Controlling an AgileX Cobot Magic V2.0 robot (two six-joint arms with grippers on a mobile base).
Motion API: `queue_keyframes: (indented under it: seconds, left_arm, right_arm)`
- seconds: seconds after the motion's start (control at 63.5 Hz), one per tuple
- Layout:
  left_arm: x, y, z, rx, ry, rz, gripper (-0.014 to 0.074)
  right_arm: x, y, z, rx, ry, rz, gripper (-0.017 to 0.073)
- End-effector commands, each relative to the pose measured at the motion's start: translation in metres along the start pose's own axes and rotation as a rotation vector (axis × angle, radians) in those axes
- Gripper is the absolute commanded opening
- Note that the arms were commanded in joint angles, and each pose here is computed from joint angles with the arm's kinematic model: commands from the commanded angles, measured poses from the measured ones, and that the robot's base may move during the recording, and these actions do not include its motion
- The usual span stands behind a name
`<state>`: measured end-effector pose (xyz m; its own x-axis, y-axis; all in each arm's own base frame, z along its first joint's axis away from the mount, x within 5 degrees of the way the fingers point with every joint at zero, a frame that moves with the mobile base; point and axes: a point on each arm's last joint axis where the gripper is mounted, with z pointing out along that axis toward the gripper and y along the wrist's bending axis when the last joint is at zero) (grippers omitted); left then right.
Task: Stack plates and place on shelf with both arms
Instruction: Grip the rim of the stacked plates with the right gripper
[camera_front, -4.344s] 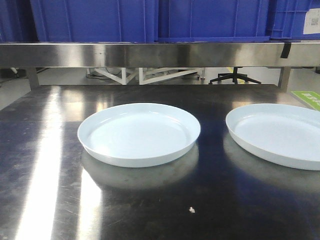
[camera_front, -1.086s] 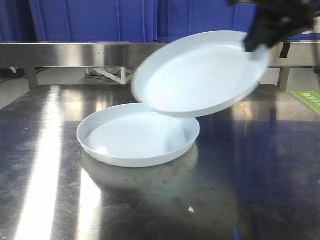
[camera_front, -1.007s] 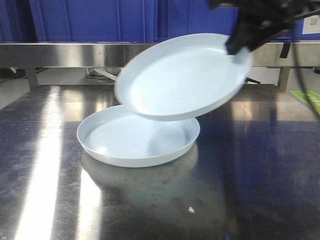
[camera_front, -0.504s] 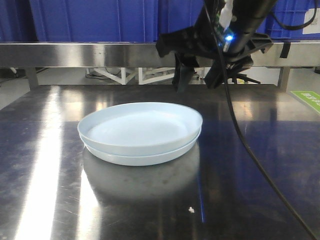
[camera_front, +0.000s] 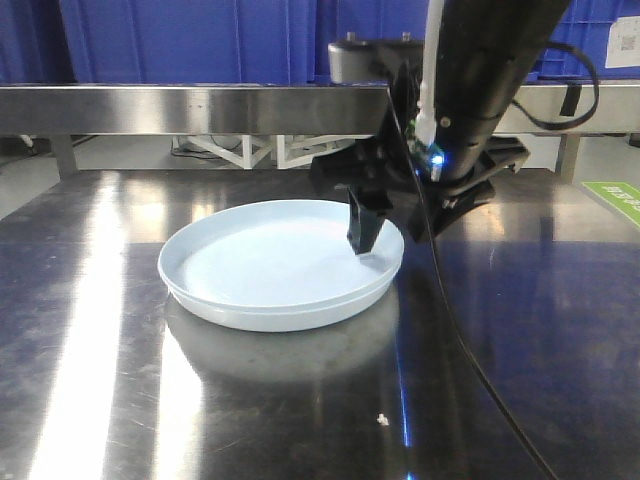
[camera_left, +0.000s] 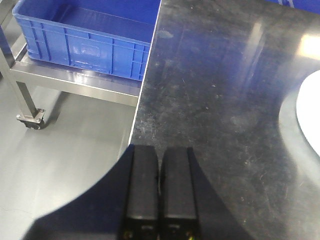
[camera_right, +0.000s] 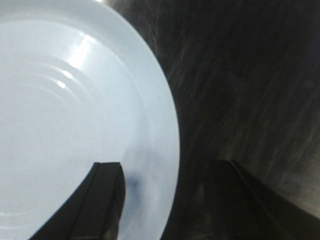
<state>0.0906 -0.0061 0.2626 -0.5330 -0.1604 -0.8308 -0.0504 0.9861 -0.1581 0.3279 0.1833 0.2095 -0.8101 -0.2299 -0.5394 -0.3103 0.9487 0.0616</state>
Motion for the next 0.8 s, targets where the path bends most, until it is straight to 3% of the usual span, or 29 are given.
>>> queue_keyframes:
  seconds: [0.0,0.11,0.236,0.393,0.519,0.787]
  left_arm:
    - [-0.014,-0.004,-0.005,0.029,-0.092,-0.007,0.009]
    - [-0.014,-0.004,-0.005,0.029,-0.092,-0.007,0.009]
    - [-0.014,-0.004,-0.005,0.029,-0.092,-0.007,0.009]
    - [-0.014,-0.004,-0.005,0.029,-0.092,-0.007,0.009]
    - [-0.014,-0.004,-0.005,0.029,-0.092,-0.007,0.009]
    - [-0.014,-0.004,-0.005,0.029,-0.092,-0.007,0.009]
  right_arm:
    - [-0.019,0.008,-0.022,-0.037,-0.126,-0.025,0.0465]
    - [-0.02,0.012,-0.023,-0.049,-0.147,-0.03,0.0414]
    - [-0.02,0.012,-0.021,-0.049,-0.146,-0.03,0.029]
    - [-0.018,0.012,-0.018,-0.045,-0.132,-0.031,0.0218]
    - [-0.023,0.012,-0.024,-0.048,-0.152,-0.031,0.0036]
    - [-0.044,0.013,-0.079,-0.077,-0.324,-0.036,0.0057]
